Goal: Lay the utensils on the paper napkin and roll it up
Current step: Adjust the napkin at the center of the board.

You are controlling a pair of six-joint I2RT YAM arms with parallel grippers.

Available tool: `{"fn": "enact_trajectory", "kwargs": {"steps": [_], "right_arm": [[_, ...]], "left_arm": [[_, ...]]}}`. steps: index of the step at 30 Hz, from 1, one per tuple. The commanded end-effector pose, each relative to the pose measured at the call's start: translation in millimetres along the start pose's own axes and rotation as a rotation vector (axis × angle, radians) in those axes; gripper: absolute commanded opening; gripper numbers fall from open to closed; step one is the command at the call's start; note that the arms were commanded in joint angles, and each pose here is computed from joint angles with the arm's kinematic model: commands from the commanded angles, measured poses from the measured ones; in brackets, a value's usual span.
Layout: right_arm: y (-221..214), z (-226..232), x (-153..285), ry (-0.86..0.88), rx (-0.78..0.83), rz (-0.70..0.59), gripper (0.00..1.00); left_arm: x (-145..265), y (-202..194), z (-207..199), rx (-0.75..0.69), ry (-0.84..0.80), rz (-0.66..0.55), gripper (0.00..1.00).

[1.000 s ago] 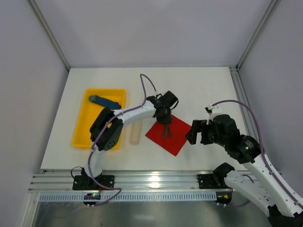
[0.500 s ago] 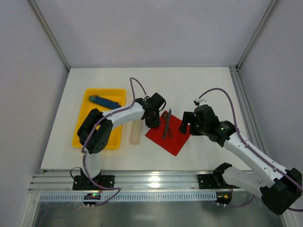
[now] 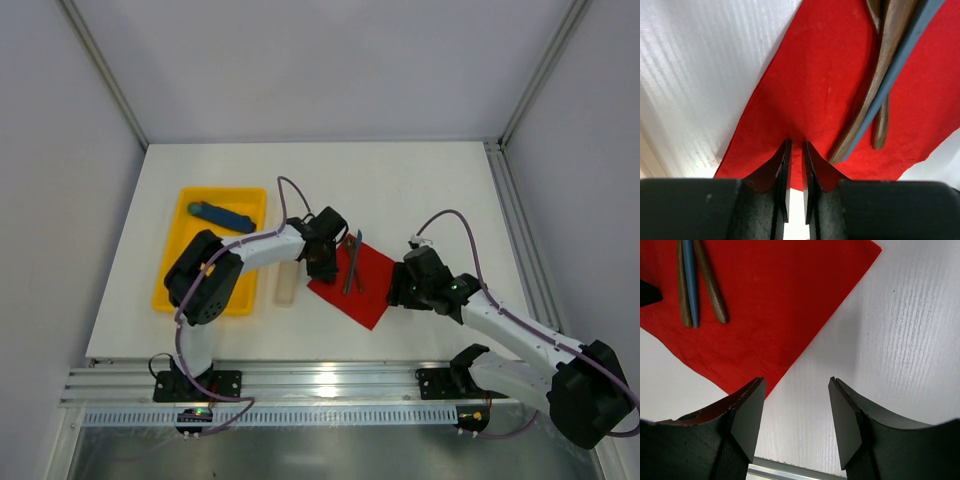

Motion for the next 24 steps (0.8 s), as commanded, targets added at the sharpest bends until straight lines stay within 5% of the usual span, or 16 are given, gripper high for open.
{"fn": "enact_trajectory", "kwargs": {"steps": [1, 24], "right_arm": [[14.4, 9.7, -4.7, 0.041, -0.047, -0.080, 0.61], [-9.6, 60.0, -22.1, 0.242, -0.036, -0.016, 0.61]], "left_arm": [[-0.8, 0.5, -21.1, -0.016, -0.093, 0.002, 0.17], [6.6, 32.4, 18.2, -0.037, 0.107, -0.110, 0.20]]}}
Point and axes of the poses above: each gripper's point midway between its finger pads, its own x axis back along the fingers, its own z axis along the line the jaws close on, y = z × x, the point moved 2 cm from there along x, back along the fingers, and after that the axes turned 11 degrees about x, right-handed, at the moved point
